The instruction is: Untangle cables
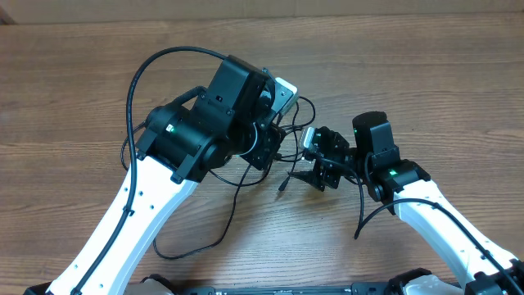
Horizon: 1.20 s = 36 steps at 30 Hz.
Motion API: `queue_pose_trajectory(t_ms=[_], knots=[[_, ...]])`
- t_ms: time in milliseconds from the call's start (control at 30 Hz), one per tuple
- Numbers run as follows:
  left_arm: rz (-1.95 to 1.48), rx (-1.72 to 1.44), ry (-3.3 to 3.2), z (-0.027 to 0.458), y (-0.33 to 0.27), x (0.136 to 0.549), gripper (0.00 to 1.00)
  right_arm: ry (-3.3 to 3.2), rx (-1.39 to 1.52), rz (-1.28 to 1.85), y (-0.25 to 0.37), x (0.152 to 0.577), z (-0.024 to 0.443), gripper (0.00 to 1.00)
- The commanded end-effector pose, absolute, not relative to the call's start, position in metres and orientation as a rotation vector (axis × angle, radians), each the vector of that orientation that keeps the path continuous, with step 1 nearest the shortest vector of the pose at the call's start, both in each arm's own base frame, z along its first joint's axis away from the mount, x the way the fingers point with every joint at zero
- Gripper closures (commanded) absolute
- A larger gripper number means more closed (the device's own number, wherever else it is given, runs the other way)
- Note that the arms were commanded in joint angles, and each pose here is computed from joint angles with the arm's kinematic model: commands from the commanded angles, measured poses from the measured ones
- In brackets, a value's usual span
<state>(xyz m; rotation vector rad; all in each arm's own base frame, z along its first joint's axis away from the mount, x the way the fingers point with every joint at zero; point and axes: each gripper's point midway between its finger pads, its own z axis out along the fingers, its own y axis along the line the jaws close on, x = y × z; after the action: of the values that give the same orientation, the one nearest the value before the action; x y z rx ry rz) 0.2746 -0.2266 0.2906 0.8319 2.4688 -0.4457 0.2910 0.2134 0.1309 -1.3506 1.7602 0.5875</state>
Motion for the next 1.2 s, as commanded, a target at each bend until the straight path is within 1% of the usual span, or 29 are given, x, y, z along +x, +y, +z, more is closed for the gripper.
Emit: queue_pose_trajectory(t_ms=[0,100,333,500,767,900,967,1033,1067,1100,1167], knots=[[-0.317,0.948,2.412,0.293,-0.213,0.275,0.96,1.668,-1.332,0.546,0.214,0.293,0.161,0.19],[-0.325,1.036,2.376,0.293,-0.216,0.272,0.96,1.595,-1.306,0.47,0.213,0.302,0.182,0.14],[-0.55,1.301,2.217,0.3,-0.244,0.246,0.96,1.529,-1.294,0.414,0.214,0.312,0.194,0.09],[-0.683,1.416,2.11,0.308,-0.258,0.231,0.96,1.622,-1.262,0.312,0.202,0.328,0.177,0.07],[-0.745,1.431,2.08,0.312,-0.263,0.225,0.96,1.715,-1.273,0.33,0.198,0.334,0.146,0.07],[-0.8,1.436,2.042,0.318,-0.27,0.222,0.96,1.705,-1.298,0.39,0.205,0.329,0.141,0.13],[-0.802,1.436,2.038,0.319,-0.27,0.223,0.96,1.686,-1.312,0.41,0.207,0.326,0.142,0.17],[-0.801,1.436,2.038,0.318,-0.27,0.223,0.96,1.664,-1.327,0.432,0.21,0.323,0.144,0.24],[-0.8,1.436,2.039,0.318,-0.27,0.223,0.96,1.663,-1.329,0.441,0.211,0.322,0.144,0.34],[-0.799,1.435,2.04,0.318,-0.27,0.223,0.96,1.666,-1.329,0.442,0.211,0.322,0.143,0.4],[-0.797,1.434,2.041,0.318,-0.27,0.223,0.96,1.678,-1.331,0.447,0.21,0.32,0.141,0.84]])
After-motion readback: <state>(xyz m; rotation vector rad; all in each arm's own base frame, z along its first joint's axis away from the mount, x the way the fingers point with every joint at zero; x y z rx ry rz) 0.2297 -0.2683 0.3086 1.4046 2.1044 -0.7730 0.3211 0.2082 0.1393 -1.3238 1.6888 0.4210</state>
